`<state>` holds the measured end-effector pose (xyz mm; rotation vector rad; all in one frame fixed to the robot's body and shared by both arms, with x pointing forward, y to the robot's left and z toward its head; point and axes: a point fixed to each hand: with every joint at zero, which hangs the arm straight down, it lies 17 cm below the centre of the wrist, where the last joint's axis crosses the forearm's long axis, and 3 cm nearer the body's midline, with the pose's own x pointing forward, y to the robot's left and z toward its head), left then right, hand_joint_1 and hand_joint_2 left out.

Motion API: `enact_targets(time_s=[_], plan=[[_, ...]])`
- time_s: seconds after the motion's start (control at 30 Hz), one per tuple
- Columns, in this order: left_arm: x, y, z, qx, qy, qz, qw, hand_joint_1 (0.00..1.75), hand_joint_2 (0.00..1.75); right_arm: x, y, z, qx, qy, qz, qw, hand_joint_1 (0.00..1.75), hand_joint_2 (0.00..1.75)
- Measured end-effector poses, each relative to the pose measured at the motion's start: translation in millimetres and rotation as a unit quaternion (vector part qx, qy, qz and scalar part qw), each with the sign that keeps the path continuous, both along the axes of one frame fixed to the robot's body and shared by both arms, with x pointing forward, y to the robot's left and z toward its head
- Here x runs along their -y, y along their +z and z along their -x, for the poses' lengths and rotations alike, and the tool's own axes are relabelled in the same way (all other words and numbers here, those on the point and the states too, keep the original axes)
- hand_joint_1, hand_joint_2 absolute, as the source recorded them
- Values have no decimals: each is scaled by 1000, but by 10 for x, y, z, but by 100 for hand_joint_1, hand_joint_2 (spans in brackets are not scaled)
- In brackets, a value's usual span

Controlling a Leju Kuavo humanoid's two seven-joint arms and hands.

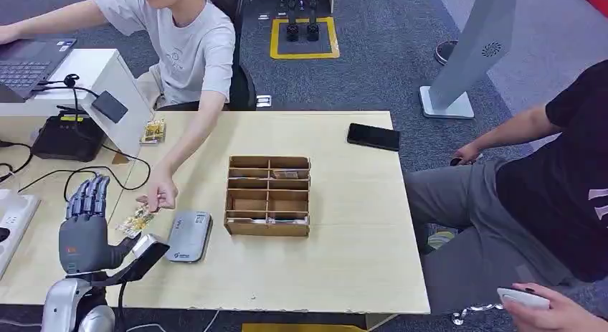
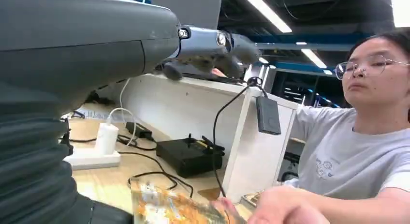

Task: Pass the card to the sensor for recognition and then transmit it.

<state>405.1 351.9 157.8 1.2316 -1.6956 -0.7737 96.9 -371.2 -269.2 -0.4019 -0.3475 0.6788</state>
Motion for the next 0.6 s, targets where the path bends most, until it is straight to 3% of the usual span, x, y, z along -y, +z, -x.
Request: enact_targets(time_s=[0.6], plan=[[53,84,42,26,-28,33,999,175,175,-59,-9,1,-5,8,-1,1000,0,175]])
